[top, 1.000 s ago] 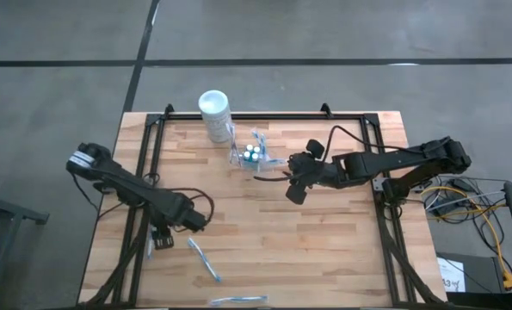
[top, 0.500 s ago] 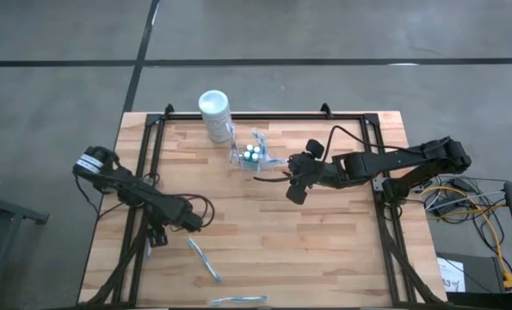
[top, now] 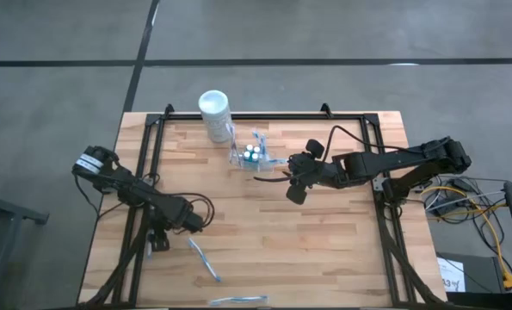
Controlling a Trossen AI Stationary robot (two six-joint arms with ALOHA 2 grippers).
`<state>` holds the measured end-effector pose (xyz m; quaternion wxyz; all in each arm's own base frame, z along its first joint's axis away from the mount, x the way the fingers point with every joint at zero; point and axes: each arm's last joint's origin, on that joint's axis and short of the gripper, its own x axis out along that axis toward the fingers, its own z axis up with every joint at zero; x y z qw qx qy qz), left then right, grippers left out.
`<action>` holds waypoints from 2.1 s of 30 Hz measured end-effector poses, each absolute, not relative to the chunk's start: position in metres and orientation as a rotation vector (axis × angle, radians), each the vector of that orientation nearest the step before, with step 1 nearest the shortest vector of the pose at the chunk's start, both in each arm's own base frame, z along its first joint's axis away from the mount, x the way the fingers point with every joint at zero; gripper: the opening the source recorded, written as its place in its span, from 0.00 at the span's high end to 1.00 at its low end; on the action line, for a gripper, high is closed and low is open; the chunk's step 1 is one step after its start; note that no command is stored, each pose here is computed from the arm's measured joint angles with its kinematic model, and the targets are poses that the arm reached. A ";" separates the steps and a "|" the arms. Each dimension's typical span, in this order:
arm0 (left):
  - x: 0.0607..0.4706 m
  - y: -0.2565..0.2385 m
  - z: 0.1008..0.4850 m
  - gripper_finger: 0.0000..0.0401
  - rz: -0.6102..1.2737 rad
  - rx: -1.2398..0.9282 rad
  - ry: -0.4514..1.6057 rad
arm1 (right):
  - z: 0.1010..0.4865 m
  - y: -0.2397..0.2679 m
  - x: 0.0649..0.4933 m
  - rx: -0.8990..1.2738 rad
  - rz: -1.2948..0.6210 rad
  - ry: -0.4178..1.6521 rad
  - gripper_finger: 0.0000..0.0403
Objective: Pick & Place toothbrushing station
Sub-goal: Put the blue toothbrush into the right of the transparent organizer
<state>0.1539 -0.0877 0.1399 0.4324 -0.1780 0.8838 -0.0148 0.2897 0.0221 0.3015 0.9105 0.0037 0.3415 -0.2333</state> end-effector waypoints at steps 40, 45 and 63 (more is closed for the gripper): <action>0.137 -0.103 0.110 0.50 -0.121 -0.721 2.210 | 0.301 0.022 0.290 0.000 -0.478 0.707 0.58; 0.158 -0.116 0.109 0.50 -0.338 -0.740 1.996 | 0.301 0.022 0.290 0.000 -0.478 0.707 0.58; 0.177 -0.114 0.122 0.50 -0.256 -0.663 1.866 | 0.301 0.022 0.290 -0.015 -0.472 0.710 0.58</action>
